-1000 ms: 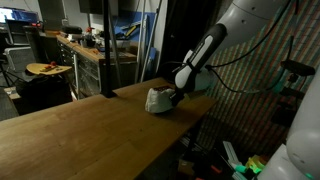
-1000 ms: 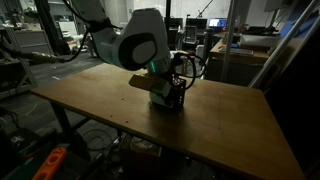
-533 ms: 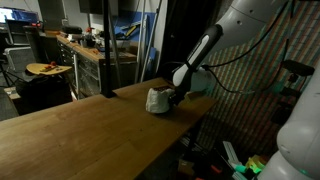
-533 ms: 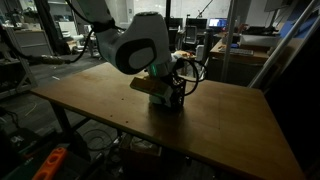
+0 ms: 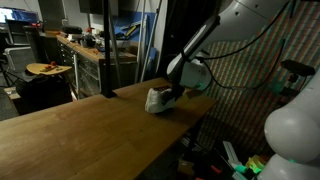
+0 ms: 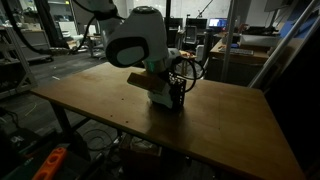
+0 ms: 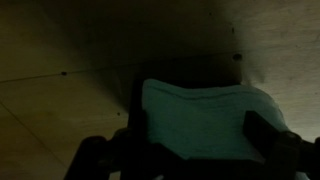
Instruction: Put the towel on the table into the box
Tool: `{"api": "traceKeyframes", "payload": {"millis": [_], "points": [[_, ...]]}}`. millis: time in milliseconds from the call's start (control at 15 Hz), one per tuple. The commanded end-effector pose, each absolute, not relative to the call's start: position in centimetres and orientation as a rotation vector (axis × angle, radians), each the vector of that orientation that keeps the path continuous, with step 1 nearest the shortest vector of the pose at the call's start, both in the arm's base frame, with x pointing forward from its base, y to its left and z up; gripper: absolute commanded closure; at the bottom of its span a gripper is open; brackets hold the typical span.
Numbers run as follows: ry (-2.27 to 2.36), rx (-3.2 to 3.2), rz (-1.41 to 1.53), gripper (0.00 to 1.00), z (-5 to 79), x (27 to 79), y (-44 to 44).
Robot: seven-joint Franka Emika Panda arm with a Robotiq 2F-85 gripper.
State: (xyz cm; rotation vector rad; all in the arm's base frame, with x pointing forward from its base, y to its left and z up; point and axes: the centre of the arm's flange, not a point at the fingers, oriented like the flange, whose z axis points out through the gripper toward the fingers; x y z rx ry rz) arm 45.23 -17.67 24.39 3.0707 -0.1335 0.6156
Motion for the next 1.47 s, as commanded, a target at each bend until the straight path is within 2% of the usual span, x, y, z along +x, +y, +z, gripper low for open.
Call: {"api": "traceKeyframes", "payload": {"millis": [0, 133, 200, 733, 933, 1000, 1067, 1400], "points": [[-0.127, 3.101, 0.692, 0.03, 25.4, 42.1, -19.5], [-0.151, 3.115, 0.705, 0.28, 25.2, 41.5, -20.3], [-0.162, 3.122, 0.710, 0.28, 25.2, 41.2, -20.7], [-0.183, 3.155, 0.736, 0.94, 24.8, 39.2, -22.9], [-0.162, 3.159, 0.739, 0.99, 24.5, 38.9, -23.3], [-0.151, 3.159, 0.740, 0.71, 24.4, 38.9, -23.3], [-0.139, 3.157, 0.742, 0.71, 24.4, 39.0, -23.3], [-0.059, 3.156, 0.763, 0.31, 24.4, 39.7, -22.5]]}}
